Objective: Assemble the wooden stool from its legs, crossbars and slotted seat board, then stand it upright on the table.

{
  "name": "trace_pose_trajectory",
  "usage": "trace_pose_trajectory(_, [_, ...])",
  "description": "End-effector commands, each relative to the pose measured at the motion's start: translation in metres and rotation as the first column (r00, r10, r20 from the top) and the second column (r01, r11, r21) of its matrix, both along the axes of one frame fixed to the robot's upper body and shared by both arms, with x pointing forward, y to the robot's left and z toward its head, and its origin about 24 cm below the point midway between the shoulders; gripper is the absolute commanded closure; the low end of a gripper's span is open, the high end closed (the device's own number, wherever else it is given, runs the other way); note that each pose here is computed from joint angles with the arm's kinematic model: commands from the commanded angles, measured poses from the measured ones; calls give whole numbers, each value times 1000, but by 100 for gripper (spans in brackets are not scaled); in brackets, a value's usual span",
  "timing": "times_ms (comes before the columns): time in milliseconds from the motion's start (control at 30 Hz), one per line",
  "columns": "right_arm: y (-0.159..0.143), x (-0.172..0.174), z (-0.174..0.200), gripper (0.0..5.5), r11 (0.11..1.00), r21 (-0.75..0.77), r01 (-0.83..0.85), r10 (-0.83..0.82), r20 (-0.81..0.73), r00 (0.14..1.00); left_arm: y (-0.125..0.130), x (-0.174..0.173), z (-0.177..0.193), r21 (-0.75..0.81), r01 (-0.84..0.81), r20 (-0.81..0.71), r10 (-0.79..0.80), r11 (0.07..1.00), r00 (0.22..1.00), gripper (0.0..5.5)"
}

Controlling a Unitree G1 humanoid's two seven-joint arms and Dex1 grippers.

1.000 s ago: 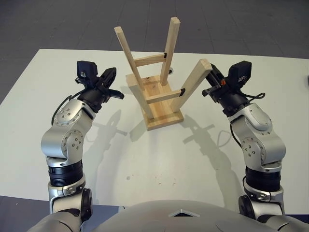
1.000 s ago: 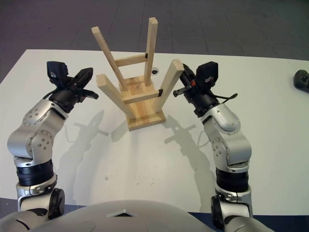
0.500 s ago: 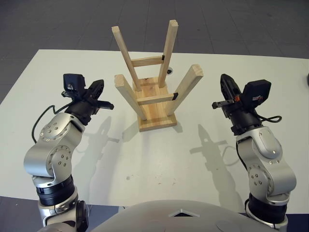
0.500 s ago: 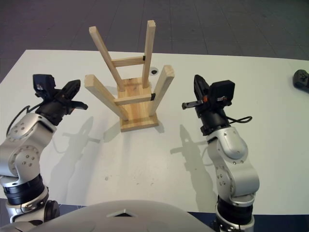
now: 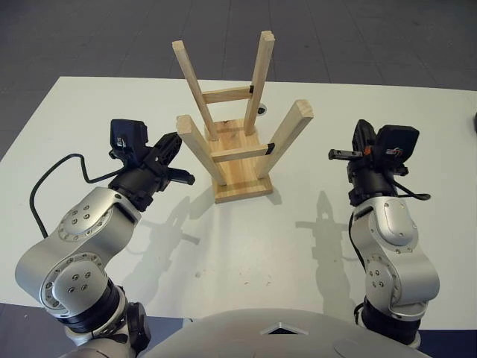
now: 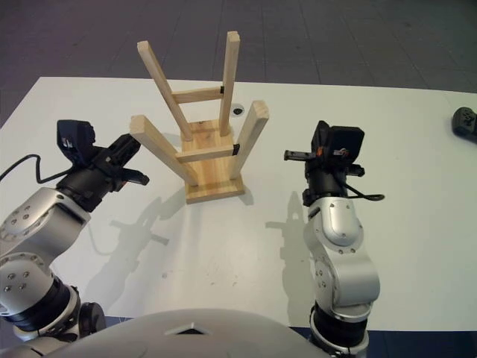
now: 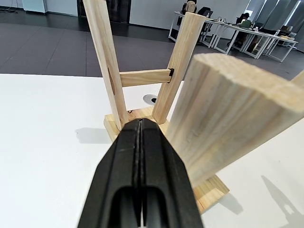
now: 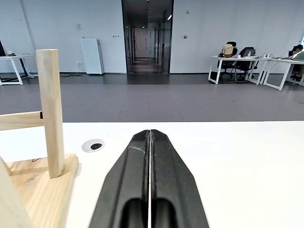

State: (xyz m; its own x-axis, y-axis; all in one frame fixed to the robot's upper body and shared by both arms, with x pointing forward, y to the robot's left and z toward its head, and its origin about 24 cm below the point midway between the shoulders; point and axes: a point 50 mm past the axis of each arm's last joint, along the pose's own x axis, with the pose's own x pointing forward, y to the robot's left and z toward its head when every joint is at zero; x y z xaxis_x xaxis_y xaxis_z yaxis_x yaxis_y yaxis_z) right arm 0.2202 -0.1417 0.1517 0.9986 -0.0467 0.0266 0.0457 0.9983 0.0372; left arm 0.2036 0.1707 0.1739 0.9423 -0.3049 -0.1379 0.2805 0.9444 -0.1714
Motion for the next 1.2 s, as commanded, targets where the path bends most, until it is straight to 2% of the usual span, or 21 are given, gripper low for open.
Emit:
trace_pose_trajectory(33, [53, -7, 3, 546, 909, 48, -414, 415, -10, 910, -4, 0, 5, 11, 26, 20, -26, 1000, 999, 550])
trace_pose_trajectory(67, [69, -17, 6, 546, 831, 42, -554, 554, 4, 832, -5, 1, 6, 12, 34, 26, -34, 999, 999, 550])
trace_pose_trajectory(133, [77, -24, 9, 546, 784, 44, -619, 619, 19, 785, -7, 2, 7, 10, 48, 29, -49, 999, 998, 550])
trace_pose_trajectory(467, [48, -19, 9, 546, 880, 35, -473, 472, 26, 881, -6, 6, 4, -2, 24, 7, -24, 1000, 1000, 550])
trace_pose_trajectory(633, [9, -10, 4, 546, 981, -29, -193, 193, -4, 981, 8, 12, 4, 64, -89, 4, 89, 994, 996, 550])
trace_pose_trajectory(800, [4, -4, 8, 546, 988, -52, -146, 147, 17, 989, 12, 14, 8, 116, -134, 42, 130, 984, 991, 550])
trace_pose_trajectory(900, [20, 3, 12, 546, 974, -41, -225, 226, 25, 974, 4, 11, 12, 117, -86, 72, 78, 989, 994, 550])
trace_pose_trajectory(933, [36, 4, 14, 546, 948, -31, -317, 318, 30, 947, -3, 10, 15, 111, -32, 97, 21, 993, 995, 550])
trace_pose_trajectory(1000, [70, -1, 21, 546, 841, -6, -540, 540, 57, 840, -17, 6, 23, 115, 80, 159, -98, 990, 982, 550])
trace_pose_trajectory(1033, [78, -5, 23, 546, 802, 0, -597, 596, 62, 801, -19, 6, 24, 119, 100, 172, -119, 988, 978, 550])
trace_pose_trajectory(1100, [81, -8, 23, 546, 786, 5, -618, 617, 62, 785, -19, 7, 23, 121, 98, 174, -119, 988, 978, 550])
trace_pose_trajectory(1200, [73, -9, 21, 546, 806, 16, -592, 590, 57, 805, -17, 7, 19, 109, 85, 159, -102, 990, 982, 550])
